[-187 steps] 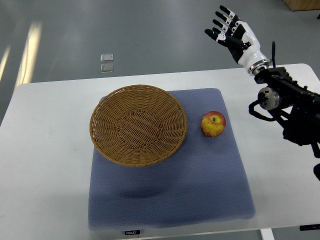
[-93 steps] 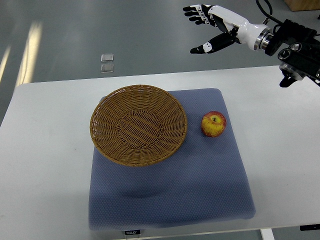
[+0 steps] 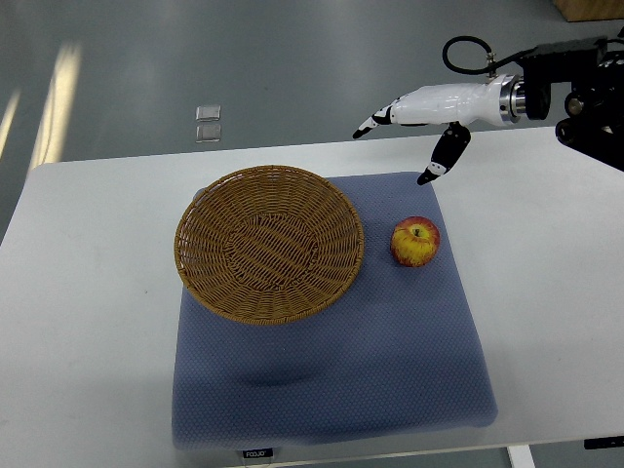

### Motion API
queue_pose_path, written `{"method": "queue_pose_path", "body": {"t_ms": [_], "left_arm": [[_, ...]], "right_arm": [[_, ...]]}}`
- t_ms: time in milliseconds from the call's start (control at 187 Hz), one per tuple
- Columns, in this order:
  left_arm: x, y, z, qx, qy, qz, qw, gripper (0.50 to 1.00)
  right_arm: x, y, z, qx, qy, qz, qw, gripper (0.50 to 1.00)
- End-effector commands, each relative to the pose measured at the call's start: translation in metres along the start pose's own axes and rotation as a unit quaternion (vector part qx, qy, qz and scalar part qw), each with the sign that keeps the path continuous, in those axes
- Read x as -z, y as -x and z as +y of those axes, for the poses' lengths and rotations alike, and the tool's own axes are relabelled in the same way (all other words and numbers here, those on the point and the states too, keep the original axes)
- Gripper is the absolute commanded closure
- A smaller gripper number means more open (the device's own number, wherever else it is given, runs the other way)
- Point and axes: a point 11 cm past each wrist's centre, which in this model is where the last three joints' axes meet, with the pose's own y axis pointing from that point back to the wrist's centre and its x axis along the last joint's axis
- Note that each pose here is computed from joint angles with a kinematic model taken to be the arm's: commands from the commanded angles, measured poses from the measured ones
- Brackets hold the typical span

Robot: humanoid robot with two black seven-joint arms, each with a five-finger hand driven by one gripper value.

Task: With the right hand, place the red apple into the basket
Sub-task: 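Rotate the right hand palm-down and reach over the apple, then close the right hand fingers around the apple and lift it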

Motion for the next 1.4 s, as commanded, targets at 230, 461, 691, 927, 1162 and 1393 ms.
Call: {"method": "queue_pose_path", "body": {"t_ms": [230,461,691,927,1162,1393], "left_arm": [[0.000,0.000,0.000,0.000,0.000,0.000,1.000,0.500],[0.000,0.000,0.000,0.000,0.000,-0.001,1.000,0.500],[0.000,0.000,0.000,0.000,0.000,-0.001,1.000,0.500],[0.000,0.000,0.000,0.000,0.000,0.000,1.000,0.500],[0.000,0.000,0.000,0.000,0.000,0.000,1.000,0.500],[0.000,0.000,0.000,0.000,0.000,0.000,1.000,0.500]], "right_arm": [[-0.008,0.063,-0.004,0.087,0.000,0.041,0.995,0.579],[-0.025,0.101,-0.002,0.092,0.021,0.037,0.995,0.579],[-0.023,0.117,-0.003,0.100,0.016,0.025,0.995,0.579],[-0.008,0.119,-0.018,0.101,-0.007,0.025,0.995,0.579],[-0.009,0.115,-0.018,0.096,-0.005,0.027,0.995,0.579],[-0.008,0.123,-0.018,0.098,-0.009,0.025,0.995,0.587]]}}
